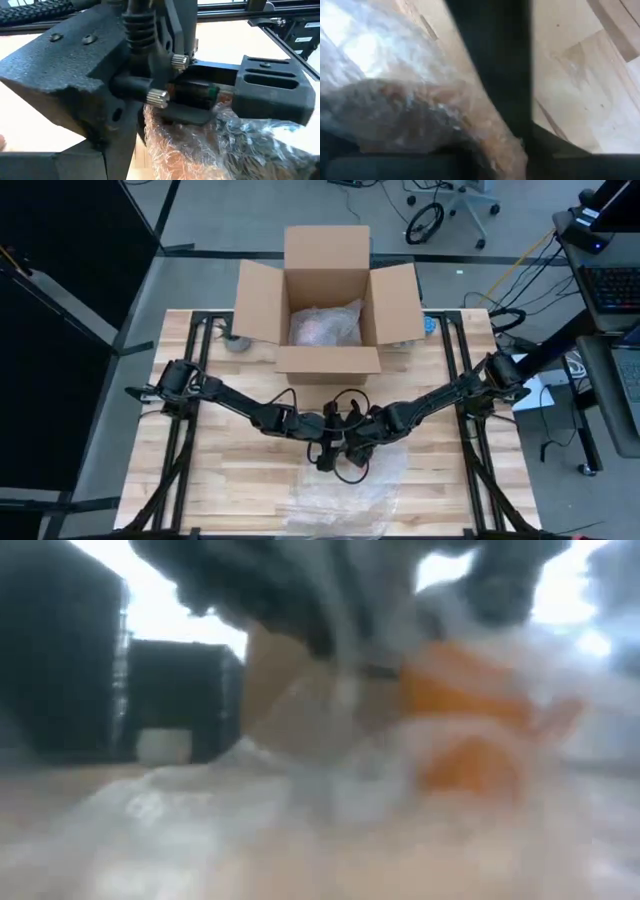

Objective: Wrap mug
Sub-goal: Wrap the orange mug with transparent bubble wrap

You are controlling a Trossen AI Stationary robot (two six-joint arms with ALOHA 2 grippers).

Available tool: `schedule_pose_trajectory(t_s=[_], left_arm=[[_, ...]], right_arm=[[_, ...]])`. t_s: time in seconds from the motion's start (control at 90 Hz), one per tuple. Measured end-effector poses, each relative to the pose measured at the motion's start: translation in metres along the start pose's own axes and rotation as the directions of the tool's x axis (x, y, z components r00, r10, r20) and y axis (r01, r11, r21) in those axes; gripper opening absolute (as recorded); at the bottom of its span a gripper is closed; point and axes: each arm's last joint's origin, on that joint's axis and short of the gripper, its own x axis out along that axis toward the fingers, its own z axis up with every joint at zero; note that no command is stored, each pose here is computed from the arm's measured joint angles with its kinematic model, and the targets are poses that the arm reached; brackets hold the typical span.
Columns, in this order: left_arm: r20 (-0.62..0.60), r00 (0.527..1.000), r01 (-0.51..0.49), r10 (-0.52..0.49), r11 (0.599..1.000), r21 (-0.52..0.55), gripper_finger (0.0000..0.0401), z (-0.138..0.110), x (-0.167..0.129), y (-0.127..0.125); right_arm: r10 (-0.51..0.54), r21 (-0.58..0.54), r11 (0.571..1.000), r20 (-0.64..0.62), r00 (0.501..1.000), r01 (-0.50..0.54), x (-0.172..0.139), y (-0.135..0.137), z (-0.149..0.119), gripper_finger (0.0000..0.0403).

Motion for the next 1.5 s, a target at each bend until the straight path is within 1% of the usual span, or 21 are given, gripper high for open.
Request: schedule_pose_trajectory(t_s=[0.067, 0.111, 0.211, 0.3, 0.467, 0.633, 0.711, 0.833, 0.956, 1.011, 1.144, 1.289, 1.4, 1.5], left_arm=[[-0.004, 1.0, 0.0, 0.0, 1.0, 0.001, 0.0238, -0.001, 0.0, 0.0], [-0.004, 1.0, 0.0, 0.0, 1.0, 0.003, 0.0238, -0.001, 0.0, 0.0], [0.003, 1.0, -0.005, 0.005, 1.0, 0.004, 0.0238, 0.002, -0.001, 0.002], [0.008, 0.999, -0.037, 0.037, 0.999, 0.006, 0.0238, 0.007, -0.005, 0.004], [-0.01, 0.995, -0.097, 0.097, 0.995, 0.016, 0.0238, 0.014, -0.015, 0.01], [-0.03, 0.994, -0.106, 0.107, 0.994, 0.021, 0.0238, 0.022, -0.028, 0.012], [-0.025, 0.994, -0.11, 0.11, 0.994, 0.018, 0.0238, 0.028, -0.036, 0.013], [-0.061, 0.992, -0.107, 0.108, 0.994, 0.022, 0.0238, 0.035, -0.05, 0.013], [-0.107, 0.99, -0.083, 0.086, 0.996, 0.032, 0.0238, 0.037, -0.062, 0.008], [-0.147, 0.987, -0.062, 0.066, 0.997, 0.036, 0.0238, 0.036, -0.066, 0.005], [-0.217, 0.976, -0.029, 0.03, 1.0, 0.009, 0.0238, 0.033, -0.077, -0.006], [-0.298, 0.954, 0.039, -0.027, 0.999, 0.035, 0.0238, 0.029, -0.093, -0.03], [-0.382, 0.922, 0.108, -0.068, 0.991, 0.083, 0.0238, 0.018, -0.102, -0.054], [-0.462, 0.879, 0.182, -0.116, 0.978, 0.1, 0.0238, 0.006, -0.107, -0.071]], right_arm=[[-0.009, -0.023, 1.0, -0.003, 1.0, 0.009, 0.0, -0.001, 0.0, 0.0186], [-0.023, -0.029, 0.999, -0.007, 1.0, 0.023, 0.0, -0.003, 0.001, 0.0205], [-0.071, -0.044, 0.997, -0.017, 0.997, 0.07, 0.0, -0.009, 0.002, 0.0225], [-0.101, -0.065, 0.993, -0.013, 0.995, 0.1, 0.0, -0.015, 0.006, 0.0224], [-0.117, -0.089, 0.989, -0.013, 0.993, 0.115, 0.001, -0.022, 0.012, 0.0212], [-0.125, -0.108, 0.986, -0.012, 0.992, 0.123, -0.001, -0.025, 0.013, 0.0211], [-0.144, -0.111, 0.984, -0.02, 0.989, 0.141, -0.002, -0.027, 0.012, 0.0211], [-0.184, -0.104, 0.978, -0.014, 0.983, 0.182, -0.005, -0.03, 0.011, 0.0211], [-0.185, -0.081, 0.979, 0.007, 0.983, 0.185, -0.009, -0.031, 0.012, 0.021], [-0.199, -0.054, 0.978, 0.018, 0.98, 0.199, -0.012, -0.032, 0.013, 0.021], [-0.254, -0.001, 0.967, 0.038, 0.966, 0.254, -0.017, -0.037, 0.012, 0.021], [-0.325, 0.041, 0.945, 0.023, 0.945, 0.324, -0.02, -0.043, 0.009, 0.021], [-0.325, 0.044, 0.945, 0.027, 0.945, 0.323, -0.02, -0.043, 0.01, 0.021], [-0.32, 0.038, 0.947, 0.028, 0.947, 0.319, -0.02, -0.042, 0.01, 0.021]])
